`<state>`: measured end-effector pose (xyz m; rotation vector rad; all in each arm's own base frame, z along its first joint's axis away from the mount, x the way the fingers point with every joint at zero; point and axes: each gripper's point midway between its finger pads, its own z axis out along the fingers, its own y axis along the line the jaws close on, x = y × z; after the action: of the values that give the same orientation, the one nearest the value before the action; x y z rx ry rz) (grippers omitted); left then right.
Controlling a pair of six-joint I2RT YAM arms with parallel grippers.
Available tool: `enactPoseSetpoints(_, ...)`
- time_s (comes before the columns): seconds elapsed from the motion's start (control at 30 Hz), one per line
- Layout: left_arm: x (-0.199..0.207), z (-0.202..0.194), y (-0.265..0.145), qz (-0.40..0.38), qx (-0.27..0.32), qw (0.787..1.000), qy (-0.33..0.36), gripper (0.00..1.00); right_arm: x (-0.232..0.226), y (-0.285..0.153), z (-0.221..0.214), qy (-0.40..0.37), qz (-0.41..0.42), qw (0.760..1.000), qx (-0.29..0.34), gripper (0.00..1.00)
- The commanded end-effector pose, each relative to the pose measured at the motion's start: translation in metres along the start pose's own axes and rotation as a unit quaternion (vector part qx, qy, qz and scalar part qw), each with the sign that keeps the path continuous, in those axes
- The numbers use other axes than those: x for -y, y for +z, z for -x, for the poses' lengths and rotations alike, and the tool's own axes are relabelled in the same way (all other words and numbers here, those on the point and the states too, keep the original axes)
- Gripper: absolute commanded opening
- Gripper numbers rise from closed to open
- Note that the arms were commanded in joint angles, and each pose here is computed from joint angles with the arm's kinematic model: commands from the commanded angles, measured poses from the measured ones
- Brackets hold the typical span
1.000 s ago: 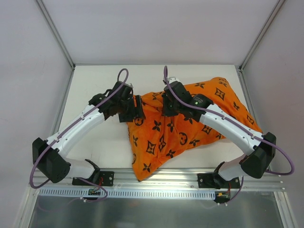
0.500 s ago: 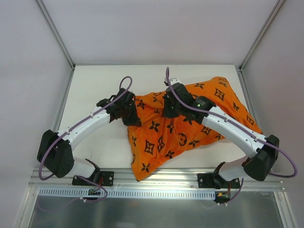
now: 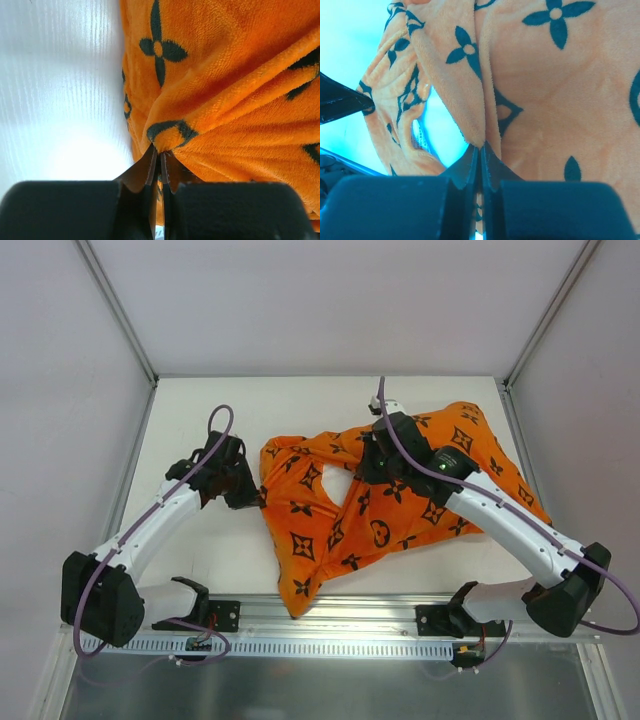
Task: Remove the pillowcase from the pillow
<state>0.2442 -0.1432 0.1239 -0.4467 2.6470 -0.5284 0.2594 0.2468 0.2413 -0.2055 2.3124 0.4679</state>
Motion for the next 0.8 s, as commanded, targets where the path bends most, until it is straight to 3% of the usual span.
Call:
enactPoseSetpoints(0.0, -0.026, 0.006, -0.003, 0.05, 0.02, 0.999, 0.01, 0.0, 0.005, -0.011, 0.009, 0.013, -0.008, 1.0, 0.024, 0.01)
enactPoseSetpoints(0.2, -0.052, 0.035, -0.022, 0.077, 0.054, 0.996, 0.01, 0.0, 0.052, -0.034, 0.022, 0.054, -0.056, 0.994, 0.072, 0.01)
enactPoseSetpoints(0.37, -0.072, 0.063, -0.042, 0.078, 0.077, 0.994, -0.022, 0.0, 0.07, -0.033, 0.003, 0.061, -0.069, 0.994, 0.053, 0.01)
enactPoseSetpoints(0.5, -0.044, 0.06, -0.043, 0.017, 0.052, 0.998, -0.029, 0.0, 0.056, -0.016, -0.009, 0.08, -0.039, 0.996, 0.031, 0.01)
enactPoseSetpoints(0.57, -0.018, 0.06, -0.052, -0.014, 0.055, 0.998, -0.004, 0.1, 0.052, -0.012, -0.01, 0.081, -0.035, 0.996, 0.027, 0.01)
enactPoseSetpoints(0.63, 0.012, 0.064, -0.072, -0.044, 0.079, 0.996, 0.014, 0.46, 0.049, -0.011, -0.008, 0.078, -0.033, 0.996, 0.025, 0.01)
enactPoseSetpoints(0.7, 0.05, 0.061, -0.093, -0.06, 0.108, 0.991, 0.056, 0.74, 0.047, -0.01, -0.007, 0.077, -0.031, 0.996, 0.024, 0.01)
enactPoseSetpoints(0.73, 0.061, 0.058, -0.095, -0.067, 0.105, 0.991, 0.056, 0.82, 0.045, -0.008, -0.006, 0.079, -0.028, 0.996, 0.024, 0.01)
enactPoseSetpoints(0.77, 0.073, 0.049, -0.096, -0.067, 0.102, 0.99, 0.07, 0.83, 0.044, -0.006, -0.006, 0.079, -0.026, 0.996, 0.022, 0.01)
